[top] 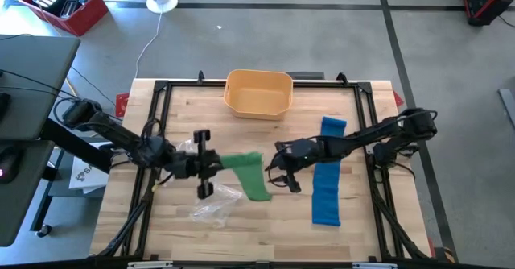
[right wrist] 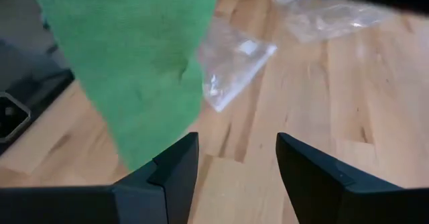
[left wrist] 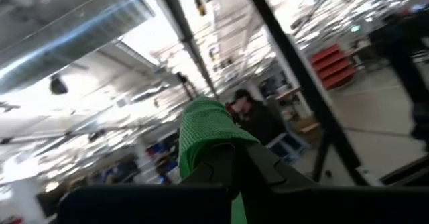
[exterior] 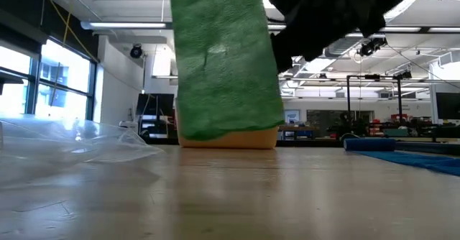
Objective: Roll bandage
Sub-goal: Roll the green bandage
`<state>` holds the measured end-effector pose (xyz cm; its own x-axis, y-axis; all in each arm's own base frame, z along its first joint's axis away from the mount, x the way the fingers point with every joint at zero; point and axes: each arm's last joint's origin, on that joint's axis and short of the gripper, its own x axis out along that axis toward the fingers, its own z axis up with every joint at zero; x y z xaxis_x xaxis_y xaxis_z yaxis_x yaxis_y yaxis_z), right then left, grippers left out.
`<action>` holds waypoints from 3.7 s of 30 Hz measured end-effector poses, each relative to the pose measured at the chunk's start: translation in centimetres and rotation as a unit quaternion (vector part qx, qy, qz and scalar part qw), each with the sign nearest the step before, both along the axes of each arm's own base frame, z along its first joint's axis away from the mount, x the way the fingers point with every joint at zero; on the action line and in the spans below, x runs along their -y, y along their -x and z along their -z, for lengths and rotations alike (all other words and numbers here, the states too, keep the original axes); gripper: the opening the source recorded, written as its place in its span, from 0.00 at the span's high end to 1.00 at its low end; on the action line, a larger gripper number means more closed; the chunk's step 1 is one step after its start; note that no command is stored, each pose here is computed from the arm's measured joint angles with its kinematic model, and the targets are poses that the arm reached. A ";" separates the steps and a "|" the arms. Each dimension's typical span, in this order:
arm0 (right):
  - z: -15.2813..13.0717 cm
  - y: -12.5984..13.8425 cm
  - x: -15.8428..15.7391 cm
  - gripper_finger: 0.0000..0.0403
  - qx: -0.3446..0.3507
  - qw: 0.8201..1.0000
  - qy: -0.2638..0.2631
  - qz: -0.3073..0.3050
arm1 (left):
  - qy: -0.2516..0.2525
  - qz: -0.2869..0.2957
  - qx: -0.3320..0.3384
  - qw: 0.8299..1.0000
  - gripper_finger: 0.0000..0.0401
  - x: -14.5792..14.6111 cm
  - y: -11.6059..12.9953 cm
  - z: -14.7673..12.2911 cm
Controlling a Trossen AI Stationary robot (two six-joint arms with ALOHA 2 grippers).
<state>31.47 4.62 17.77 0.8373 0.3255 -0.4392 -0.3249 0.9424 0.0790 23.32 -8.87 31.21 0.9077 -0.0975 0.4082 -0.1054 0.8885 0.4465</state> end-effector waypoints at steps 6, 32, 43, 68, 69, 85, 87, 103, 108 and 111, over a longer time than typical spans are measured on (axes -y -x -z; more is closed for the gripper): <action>1.7 1.4 -0.6 0.52 -0.016 0.999 -0.015 -0.025 | 0.010 -0.020 0.002 1.000 1.00 -1.6 -0.5 0.0; 1.2 0.7 4.6 0.52 0.031 0.991 0.068 0.111 | 0.005 0.006 0.048 0.999 1.00 -2.0 -0.3 -0.8; 3.9 -0.7 3.0 0.52 0.041 0.998 0.005 0.051 | 0.007 0.006 0.052 0.999 1.00 -2.0 -0.3 -0.8; -6.9 3.3 -4.7 1.00 0.158 0.967 -0.074 -0.187 | 0.012 -0.163 -0.122 0.979 1.00 -5.9 1.0 0.1; -7.4 3.8 -5.1 1.00 0.166 0.964 -0.074 -0.193 | 0.018 -0.160 -0.123 0.979 1.00 -6.2 1.1 0.0; -3.2 3.1 -3.8 1.00 0.033 0.994 0.082 0.058 | 0.129 0.087 0.015 0.988 1.00 -5.9 2.2 -2.9; -2.2 2.5 -2.6 1.00 0.018 0.982 0.124 0.142 | 0.154 0.132 0.019 0.979 1.00 -5.7 2.4 -3.1; -16.4 8.5 5.3 1.00 0.225 0.713 0.419 0.515 | 0.426 0.202 -0.308 0.826 1.00 -1.6 -1.6 5.3; -22.1 12.7 2.5 1.00 0.347 0.679 0.495 0.415 | 0.435 0.162 -0.373 0.804 1.00 -1.6 -2.3 7.6; -25.9 14.4 1.2 1.00 0.389 0.677 0.482 0.397 | 0.436 0.129 -0.403 0.794 1.00 -2.0 -2.4 8.6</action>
